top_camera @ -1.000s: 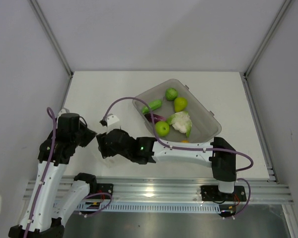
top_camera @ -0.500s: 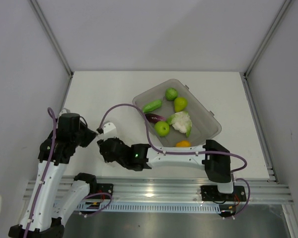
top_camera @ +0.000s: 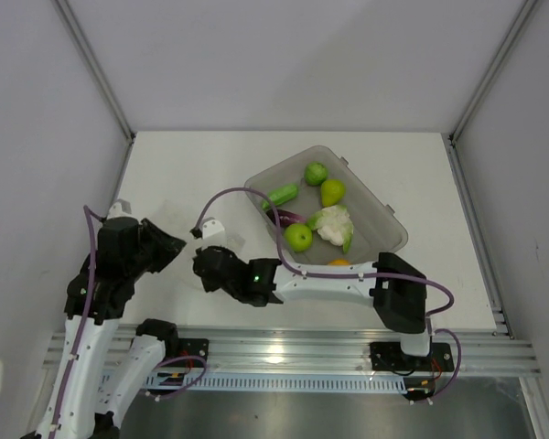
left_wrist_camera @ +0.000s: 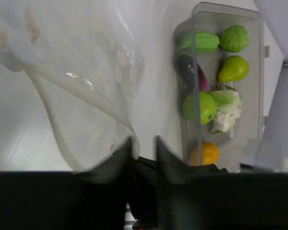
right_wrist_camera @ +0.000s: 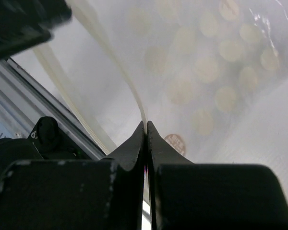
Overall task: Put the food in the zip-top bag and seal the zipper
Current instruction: Open the zipper of the food storage bag.
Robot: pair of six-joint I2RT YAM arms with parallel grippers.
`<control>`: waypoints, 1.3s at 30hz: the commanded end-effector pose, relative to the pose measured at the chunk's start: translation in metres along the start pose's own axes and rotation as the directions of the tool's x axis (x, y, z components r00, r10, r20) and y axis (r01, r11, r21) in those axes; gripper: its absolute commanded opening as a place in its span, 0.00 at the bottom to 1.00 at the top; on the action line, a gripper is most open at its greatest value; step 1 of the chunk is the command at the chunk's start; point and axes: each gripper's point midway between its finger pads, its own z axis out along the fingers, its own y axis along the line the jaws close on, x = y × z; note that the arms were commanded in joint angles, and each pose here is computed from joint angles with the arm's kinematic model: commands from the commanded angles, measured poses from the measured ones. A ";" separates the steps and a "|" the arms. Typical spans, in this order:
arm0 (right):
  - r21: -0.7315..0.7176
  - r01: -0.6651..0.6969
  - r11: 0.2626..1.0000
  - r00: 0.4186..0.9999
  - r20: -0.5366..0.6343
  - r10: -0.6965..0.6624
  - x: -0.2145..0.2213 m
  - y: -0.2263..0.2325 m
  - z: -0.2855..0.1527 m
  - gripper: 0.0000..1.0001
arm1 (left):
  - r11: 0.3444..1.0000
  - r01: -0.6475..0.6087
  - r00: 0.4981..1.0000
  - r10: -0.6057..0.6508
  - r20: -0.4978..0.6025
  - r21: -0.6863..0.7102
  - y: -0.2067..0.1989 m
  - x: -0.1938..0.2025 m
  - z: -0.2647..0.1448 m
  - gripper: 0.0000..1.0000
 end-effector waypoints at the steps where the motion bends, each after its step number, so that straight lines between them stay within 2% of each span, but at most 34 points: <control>1: -0.077 -0.090 0.993 0.995 0.027 0.092 -0.025 0.006 -0.018 0.00 | 0.978 -0.103 0.994 0.098 0.038 0.183 -0.032 -0.006 -0.008 0.41; 2: -0.094 -0.119 0.988 0.992 0.021 0.121 -0.027 0.007 -0.019 0.00 | 0.971 -0.117 0.993 0.111 0.040 0.206 -0.035 -0.005 -0.008 0.73; 5: -0.135 -0.164 0.977 0.986 0.006 0.167 -0.034 0.004 -0.024 0.00 | 0.950 -0.153 0.986 0.129 0.106 0.272 -0.042 -0.010 -0.020 0.99; 9: -0.164 -0.225 0.961 0.974 -0.019 0.225 -0.045 -0.004 -0.026 0.00 | 0.903 -0.243 0.960 0.170 0.223 0.354 -0.055 -0.022 -0.043 1.00; 12: -0.177 -0.264 0.948 0.964 -0.034 0.262 -0.056 -0.012 -0.027 0.00 | 0.898 -0.287 0.936 0.188 0.298 0.333 -0.052 -0.033 -0.059 0.99; 15: -0.184 -0.295 0.937 0.955 -0.034 0.294 -0.076 -0.024 -0.028 0.00 | 0.903 -0.302 0.926 0.202 0.318 0.305 -0.046 -0.035 -0.065 0.95; 21: -0.171 -0.317 0.933 0.948 -0.038 0.315 -0.105 -0.048 -0.025 0.00 | 0.912 -0.301 0.928 0.212 0.307 0.278 -0.028 -0.024 -0.063 0.85; 32: -0.200 -0.287 0.937 0.957 -0.021 0.288 -0.116 -0.040 -0.042 0.00 | 0.948 -0.273 0.957 0.250 0.148 0.165 -0.007 -0.004 -0.006 0.88; 35: -0.215 -0.278 0.936 0.960 -0.026 0.280 -0.114 -0.032 -0.047 0.00 | 0.959 -0.262 0.960 0.247 0.135 0.110 -0.004 -0.010 0.007 0.88; 39: -0.219 -0.259 0.941 0.965 -0.014 0.262 -0.114 -0.026 -0.051 0.00 | 0.958 -0.259 0.962 0.244 0.125 0.121 -0.012 -0.013 0.015 0.88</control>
